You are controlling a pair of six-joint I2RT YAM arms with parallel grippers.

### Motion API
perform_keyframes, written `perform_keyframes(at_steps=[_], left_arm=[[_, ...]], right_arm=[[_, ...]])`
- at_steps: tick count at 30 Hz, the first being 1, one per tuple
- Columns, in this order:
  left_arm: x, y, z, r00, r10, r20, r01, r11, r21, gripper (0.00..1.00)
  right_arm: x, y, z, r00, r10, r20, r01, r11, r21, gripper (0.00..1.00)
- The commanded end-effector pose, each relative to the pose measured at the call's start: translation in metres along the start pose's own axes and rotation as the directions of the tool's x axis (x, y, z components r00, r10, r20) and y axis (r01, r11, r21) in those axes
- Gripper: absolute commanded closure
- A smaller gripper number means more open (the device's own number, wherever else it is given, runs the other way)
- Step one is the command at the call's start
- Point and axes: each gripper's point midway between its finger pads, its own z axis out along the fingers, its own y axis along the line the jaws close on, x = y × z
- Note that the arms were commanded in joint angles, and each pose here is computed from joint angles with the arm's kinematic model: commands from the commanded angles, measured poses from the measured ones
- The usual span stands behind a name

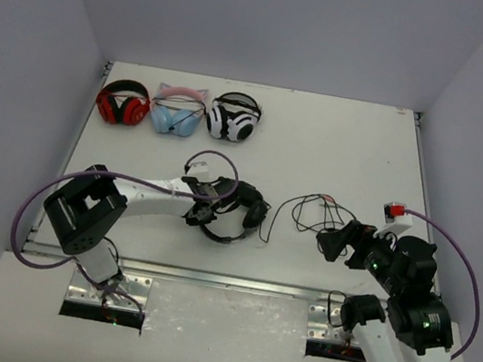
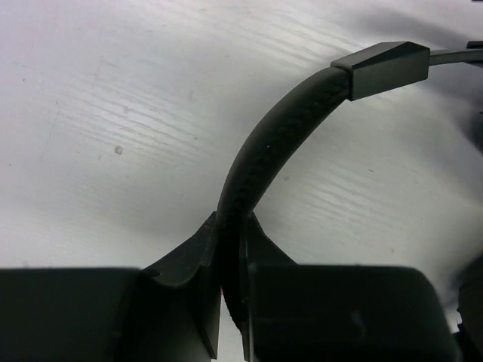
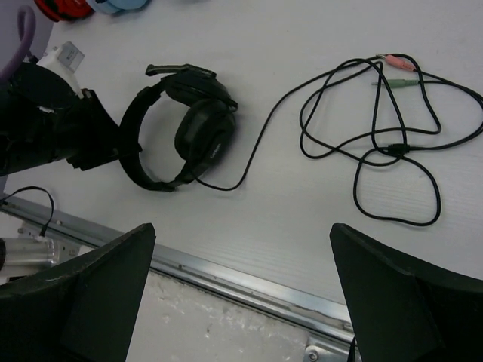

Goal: Wrap the headphones

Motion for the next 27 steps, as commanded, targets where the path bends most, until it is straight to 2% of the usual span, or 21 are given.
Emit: perform_keyframes(at_steps=[1, 2, 3, 7, 8, 9, 10, 11, 14, 16, 17, 19, 22, 24, 25, 27], left_arm=[[-0.012, -0.025, -0.030, 0.991, 0.110, 0.074, -0.115, 0.991, 0.067, 0.99], [-0.024, -0.038, -0.046, 0.987, 0.116, 0.108, -0.126, 0.987, 0.099, 1.00], [-0.028, -0.033, -0.054, 0.981, 0.144, 0.129, -0.155, 0.985, 0.078, 1.00], [-0.056, -0.028, -0.106, 0.962, 0.147, 0.230, -0.170, 0.982, 0.082, 1.00], [-0.061, -0.027, -0.115, 0.955, 0.160, 0.249, -0.185, 0.979, 0.083, 0.99], [-0.072, -0.026, -0.130, 0.947, 0.169, 0.274, -0.200, 0.976, 0.091, 1.00], [-0.077, -0.025, -0.137, 0.945, 0.160, 0.284, -0.195, 0.976, 0.098, 0.99], [-0.084, -0.023, -0.144, 0.937, 0.172, 0.304, -0.209, 0.973, 0.096, 1.00], [-0.105, -0.014, -0.171, 0.921, 0.153, 0.357, -0.203, 0.974, 0.105, 1.00], [-0.120, -0.010, -0.190, 0.912, 0.120, 0.392, -0.184, 0.974, 0.130, 1.00], [-0.128, -0.007, -0.197, 0.903, 0.113, 0.415, -0.183, 0.974, 0.132, 1.00], [-0.143, -0.005, -0.217, 0.890, 0.077, 0.449, -0.167, 0.972, 0.165, 1.00], [-0.161, -0.005, -0.241, 0.874, 0.024, 0.485, -0.145, 0.966, 0.213, 1.00], [-0.168, -0.003, -0.251, 0.870, -0.003, 0.493, -0.128, 0.964, 0.231, 1.00], [-0.171, -0.003, -0.256, 0.870, -0.033, 0.491, -0.103, 0.963, 0.248, 1.00], [-0.178, -0.001, -0.270, 0.866, -0.089, 0.493, -0.073, 0.951, 0.301, 1.00]], right_arm=[[-0.001, 0.012, 0.012, 1.000, 0.008, 0.001, -0.008, 0.997, -0.080, 0.01], [0.001, 0.022, 0.015, 1.000, 0.001, -0.007, -0.002, 0.989, -0.145, 0.01], [0.009, 0.023, 0.020, 1.000, 0.002, -0.031, -0.008, 0.985, -0.173, 0.01], [0.016, 0.055, 0.022, 1.000, -0.021, -0.009, 0.015, 0.917, -0.398, 0.01], [0.015, 0.070, 0.021, 0.998, -0.047, 0.030, 0.056, 0.862, -0.505, 0.01], [0.001, 0.083, 0.015, 0.991, -0.057, 0.121, 0.116, 0.817, -0.565, 0.01], [0.010, 0.084, 0.016, 0.995, -0.053, 0.087, 0.095, 0.804, -0.586, 0.01], [0.006, 0.093, 0.012, 0.988, -0.076, 0.133, 0.144, 0.756, -0.639, 0.01], [-0.002, 0.101, 0.013, 0.983, -0.099, 0.158, 0.180, 0.717, -0.673, 0.01], [-0.002, 0.102, 0.022, 0.989, -0.092, 0.117, 0.147, 0.711, -0.688, 0.01], [-0.008, 0.106, 0.024, 0.985, -0.099, 0.143, 0.171, 0.694, -0.699, 0.04], [-0.011, 0.106, 0.036, 0.985, -0.111, 0.129, 0.170, 0.691, -0.702, 0.08], [-0.017, 0.111, 0.051, 0.978, -0.149, 0.147, 0.209, 0.684, -0.699, 0.08], [-0.016, 0.122, 0.058, 0.964, -0.208, 0.168, 0.265, 0.656, -0.706, 0.08], [-0.018, 0.123, 0.067, 0.960, -0.220, 0.171, 0.277, 0.677, -0.682, 0.08], [-0.011, 0.134, 0.082, 0.942, -0.287, 0.176, 0.327, 0.657, -0.680, 0.08]])
